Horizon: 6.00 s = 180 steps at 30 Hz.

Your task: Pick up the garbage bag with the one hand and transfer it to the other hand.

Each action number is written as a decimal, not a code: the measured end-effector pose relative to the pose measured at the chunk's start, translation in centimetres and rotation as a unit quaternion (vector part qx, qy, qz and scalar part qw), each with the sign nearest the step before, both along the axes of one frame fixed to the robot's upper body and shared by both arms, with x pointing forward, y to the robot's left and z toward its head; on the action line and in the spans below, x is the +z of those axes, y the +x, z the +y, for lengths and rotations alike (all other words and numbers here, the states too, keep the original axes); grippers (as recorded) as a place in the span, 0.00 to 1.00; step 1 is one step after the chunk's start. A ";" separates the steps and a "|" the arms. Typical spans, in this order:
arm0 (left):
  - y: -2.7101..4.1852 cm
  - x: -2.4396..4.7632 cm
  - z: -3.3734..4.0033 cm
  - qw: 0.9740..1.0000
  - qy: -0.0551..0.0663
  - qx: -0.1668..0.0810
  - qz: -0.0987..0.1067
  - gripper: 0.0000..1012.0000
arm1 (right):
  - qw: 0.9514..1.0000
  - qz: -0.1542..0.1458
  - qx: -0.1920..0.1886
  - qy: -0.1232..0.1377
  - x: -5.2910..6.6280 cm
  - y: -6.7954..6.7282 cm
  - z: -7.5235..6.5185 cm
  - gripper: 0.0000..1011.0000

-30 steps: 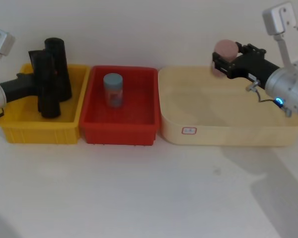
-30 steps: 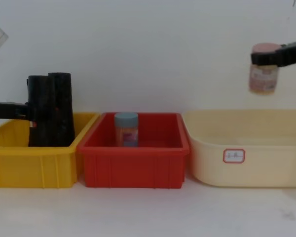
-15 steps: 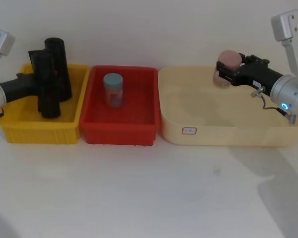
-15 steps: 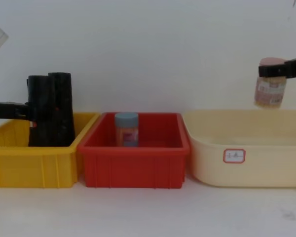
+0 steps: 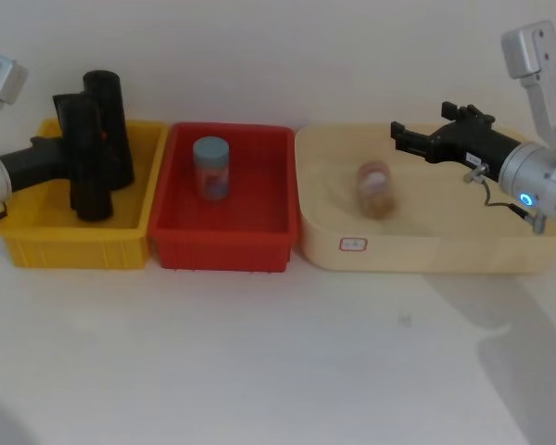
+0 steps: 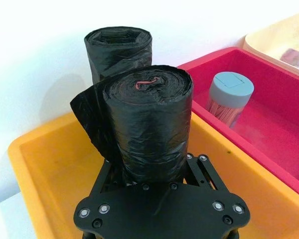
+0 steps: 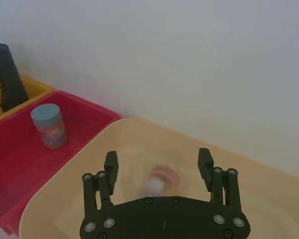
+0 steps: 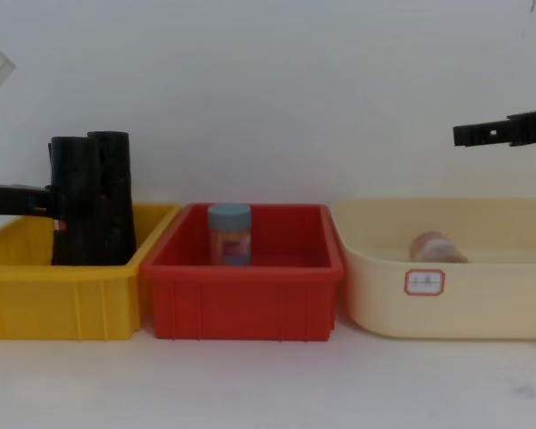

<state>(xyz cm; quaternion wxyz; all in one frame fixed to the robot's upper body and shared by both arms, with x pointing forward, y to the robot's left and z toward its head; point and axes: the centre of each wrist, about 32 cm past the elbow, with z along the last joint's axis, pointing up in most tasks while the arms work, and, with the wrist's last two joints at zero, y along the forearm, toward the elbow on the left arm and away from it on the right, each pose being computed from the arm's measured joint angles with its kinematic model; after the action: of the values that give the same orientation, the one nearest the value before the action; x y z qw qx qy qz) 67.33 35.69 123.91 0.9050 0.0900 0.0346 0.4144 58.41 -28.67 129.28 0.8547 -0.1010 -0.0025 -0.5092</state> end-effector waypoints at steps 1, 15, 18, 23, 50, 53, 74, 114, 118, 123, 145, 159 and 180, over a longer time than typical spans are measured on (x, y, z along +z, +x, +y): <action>0.00 0.00 0.00 1.000 0.000 0.000 0.000 0.41 | 1.000 0.001 0.001 0.001 0.0 0.0 0.0 0.97; -0.06 2.27 -0.07 1.000 -0.005 0.004 -0.029 0.41 | 1.000 0.005 0.003 0.005 -0.1 0.1 0.0 0.99; -0.10 3.52 0.07 0.999 -0.014 0.003 -0.039 0.41 | 1.000 0.005 0.004 0.005 -0.1 0.1 0.0 0.99; -0.14 5.47 0.41 0.998 -0.032 -0.010 -0.048 0.41 | 1.000 0.005 0.004 0.005 -0.1 0.1 0.0 0.99; 3.76 9.66 0.22 0.986 -0.067 -0.152 -0.025 0.41 | 0.992 -0.020 0.120 0.019 1.5 -0.8 -0.9 0.99; 3.92 9.85 0.26 0.985 -0.066 -0.159 -0.025 0.41 | 0.990 -0.020 0.141 0.023 1.8 -0.9 -1.1 0.99; 4.35 10.67 0.17 0.982 -0.062 -0.178 -0.023 0.41 | 0.988 0.006 0.149 0.048 2.4 -0.7 -1.5 0.99; 1.46 9.47 -3.98 0.990 -0.085 -0.106 -0.033 0.41 | 0.980 0.029 0.186 0.069 1.0 1.5 0.0 0.99; 1.48 9.49 -4.43 0.987 -0.082 -0.132 -0.034 0.41 | 0.978 0.034 0.192 0.074 0.8 1.8 0.1 0.99; 1.57 9.67 -4.85 0.984 -0.078 -0.158 -0.038 0.41 | 0.976 0.041 0.201 0.079 0.6 2.4 0.3 0.99; 2.82 10.96 -8.14 0.944 -0.029 -0.320 -0.074 0.41 | 0.967 0.069 0.232 0.081 0.4 4.6 0.6 0.99; 3.31 11.73 -10.25 0.926 -0.018 -0.360 -0.109 0.41 | 0.962 0.074 0.253 0.072 -0.1 5.0 1.0 0.99; 3.57 12.11 -11.28 0.919 -0.016 -0.374 -0.122 0.41 | 0.945 0.026 0.319 0.067 -0.5 5.6 2.3 0.99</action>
<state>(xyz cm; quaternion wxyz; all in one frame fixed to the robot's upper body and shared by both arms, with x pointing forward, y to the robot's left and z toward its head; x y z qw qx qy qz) 70.90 24.40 136.02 0.9925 0.0305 -0.1059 0.0531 64.02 -26.41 128.77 0.9770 -0.0507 0.0218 -0.2060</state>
